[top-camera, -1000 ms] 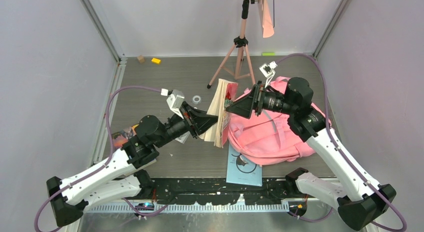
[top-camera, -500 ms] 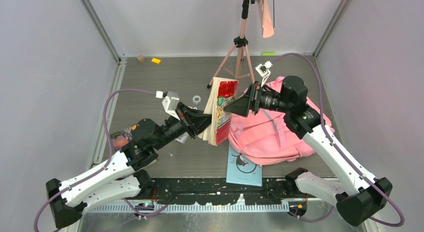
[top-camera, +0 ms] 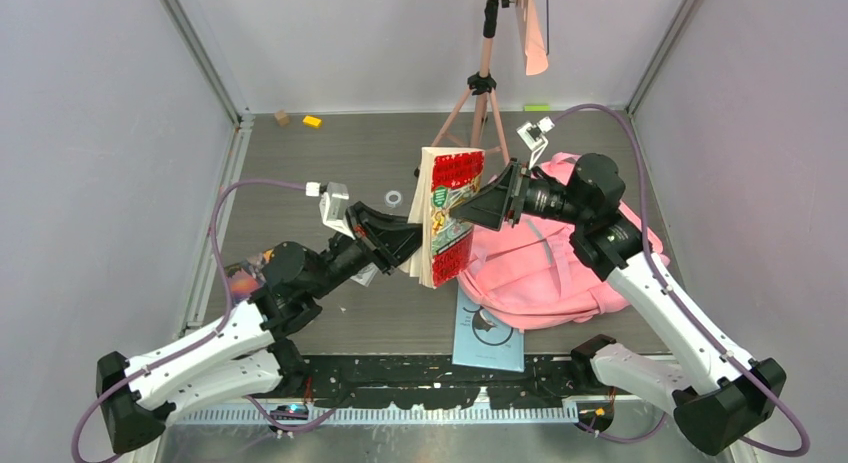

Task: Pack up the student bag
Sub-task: Pick up the book from the center of the board.

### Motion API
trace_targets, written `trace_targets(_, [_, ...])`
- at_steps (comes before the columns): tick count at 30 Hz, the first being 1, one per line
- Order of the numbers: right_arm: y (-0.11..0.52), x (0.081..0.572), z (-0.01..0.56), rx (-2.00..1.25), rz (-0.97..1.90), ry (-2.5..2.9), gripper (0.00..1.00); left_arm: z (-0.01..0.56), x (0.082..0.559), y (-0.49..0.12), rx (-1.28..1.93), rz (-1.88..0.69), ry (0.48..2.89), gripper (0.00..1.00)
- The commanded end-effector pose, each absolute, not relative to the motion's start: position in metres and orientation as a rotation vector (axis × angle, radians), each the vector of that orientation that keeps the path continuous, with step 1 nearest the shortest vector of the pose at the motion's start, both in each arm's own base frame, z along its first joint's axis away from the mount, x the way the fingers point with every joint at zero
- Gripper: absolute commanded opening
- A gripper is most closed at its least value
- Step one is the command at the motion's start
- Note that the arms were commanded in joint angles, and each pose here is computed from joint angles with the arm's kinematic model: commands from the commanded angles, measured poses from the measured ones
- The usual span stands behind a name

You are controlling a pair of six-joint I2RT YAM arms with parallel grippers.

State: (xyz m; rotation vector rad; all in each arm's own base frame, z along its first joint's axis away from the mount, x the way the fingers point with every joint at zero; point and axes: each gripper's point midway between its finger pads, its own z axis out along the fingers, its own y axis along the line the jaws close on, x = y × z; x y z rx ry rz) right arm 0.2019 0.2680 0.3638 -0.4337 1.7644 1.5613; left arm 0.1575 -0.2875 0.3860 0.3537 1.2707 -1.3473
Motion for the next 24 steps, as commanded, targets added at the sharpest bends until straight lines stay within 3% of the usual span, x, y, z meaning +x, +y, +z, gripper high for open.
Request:
trace_targets(1, [0.266, 0.188, 0.383, -0.473, 1.604, 1.689, 0.98, 0.458, 0.130, -0.274, 0.323, -1.516, 0.968, 0.00])
trace_targets(6, [0.266, 0.182, 0.391, -0.483, 1.632, 1.673, 0.77, 0.447, 0.139, -0.274, 0.286, -1.493, 1.019, 0.00])
trace_targets(11, [0.265, 0.182, 0.393, -0.473, 1.637, 1.666, 0.34, 0.427, 0.158, -0.267, 0.213, -1.403, 1.143, 0.00])
trace_targets(14, [0.264, 0.183, 0.395, -0.458, 1.630, 1.659, 0.16, 0.418, 0.165, -0.263, 0.193, -1.359, 1.195, 0.01])
trace_targets(17, [0.262, 0.185, 0.396, -0.431, 1.612, 1.651, 0.02, 0.409, 0.169, -0.260, 0.180, -1.323, 1.244, 0.16])
trace_targets(19, [0.260, 0.187, 0.398, -0.409, 1.596, 1.640, 0.01, 0.406, 0.169, -0.258, 0.178, -1.313, 1.260, 0.25])
trace_targets(24, [0.256, 0.190, 0.403, -0.373, 1.568, 1.611, 0.00, 0.400, 0.169, -0.254, 0.177, -1.298, 1.285, 0.67])
